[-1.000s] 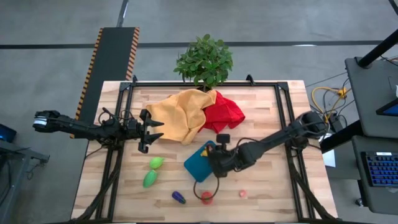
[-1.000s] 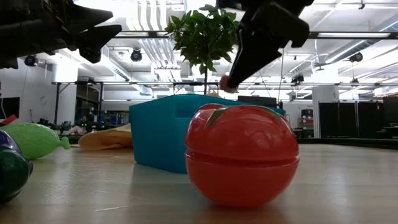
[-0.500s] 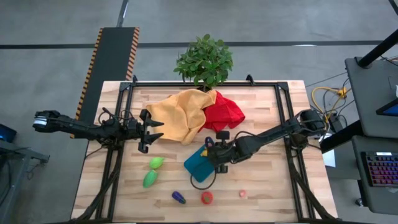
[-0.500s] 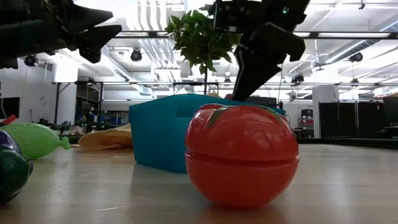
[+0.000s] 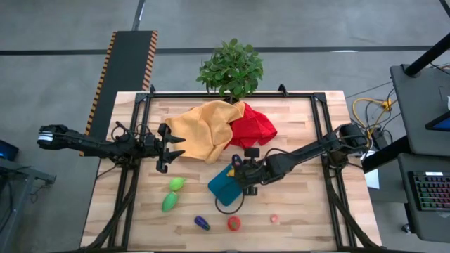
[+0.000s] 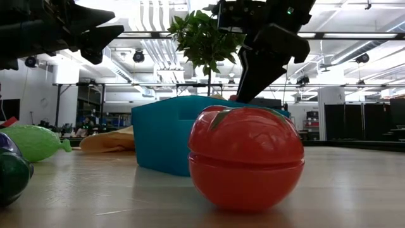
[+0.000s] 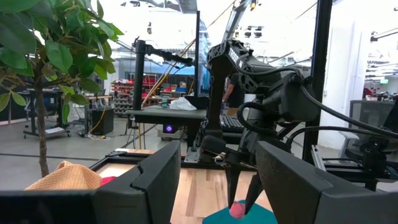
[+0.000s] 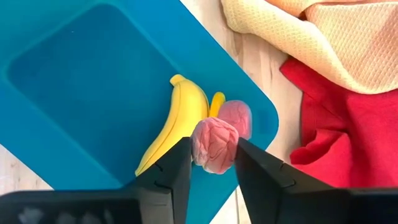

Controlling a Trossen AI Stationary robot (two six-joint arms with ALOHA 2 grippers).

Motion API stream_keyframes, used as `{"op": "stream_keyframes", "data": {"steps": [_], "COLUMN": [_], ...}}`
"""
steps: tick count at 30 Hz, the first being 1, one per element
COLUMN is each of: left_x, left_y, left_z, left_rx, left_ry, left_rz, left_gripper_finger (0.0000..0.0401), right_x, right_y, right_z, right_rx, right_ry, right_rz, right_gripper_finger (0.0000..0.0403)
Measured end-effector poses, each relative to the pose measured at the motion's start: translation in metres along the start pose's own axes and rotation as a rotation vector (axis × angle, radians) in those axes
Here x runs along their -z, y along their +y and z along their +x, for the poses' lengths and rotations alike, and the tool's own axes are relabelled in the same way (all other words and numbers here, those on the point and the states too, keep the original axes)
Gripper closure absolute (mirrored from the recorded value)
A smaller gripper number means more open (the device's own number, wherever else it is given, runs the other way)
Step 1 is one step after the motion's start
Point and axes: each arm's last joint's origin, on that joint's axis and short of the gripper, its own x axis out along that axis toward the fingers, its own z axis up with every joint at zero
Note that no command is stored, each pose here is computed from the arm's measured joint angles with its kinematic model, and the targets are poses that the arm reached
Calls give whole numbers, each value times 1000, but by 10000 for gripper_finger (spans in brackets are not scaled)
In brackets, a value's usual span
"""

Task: Pick and placing Produce into tupperware
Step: Put the bottom pink peach into the blue bin, then put the pink peach into the blue bin

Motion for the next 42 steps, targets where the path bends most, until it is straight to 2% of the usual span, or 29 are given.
{"op": "stream_keyframes", "data": {"steps": [17,24,34,38,42], "left_x": [0,1,1,1,1], "left_y": [0,0,0,0,0], "left_z": [0,0,0,0,0], "left_rx": [0,0,1,0,0], "left_ry": [1,8,9,10,10], "left_rz": [0,0,-1,-1,-2], "left_gripper_finger": [205,205,205,205,205], "right_x": [1,9,29,46,64], "right_y": [0,5,48,77,108], "right_z": [0,-24,-86,-103,-107], "right_rx": [2,-36,-227,-282,-310], "right_ry": [10,116,75,73,91], "right_rz": [8,71,107,46,-33], "right_gripper_finger": [249,253,271,266,246]}}
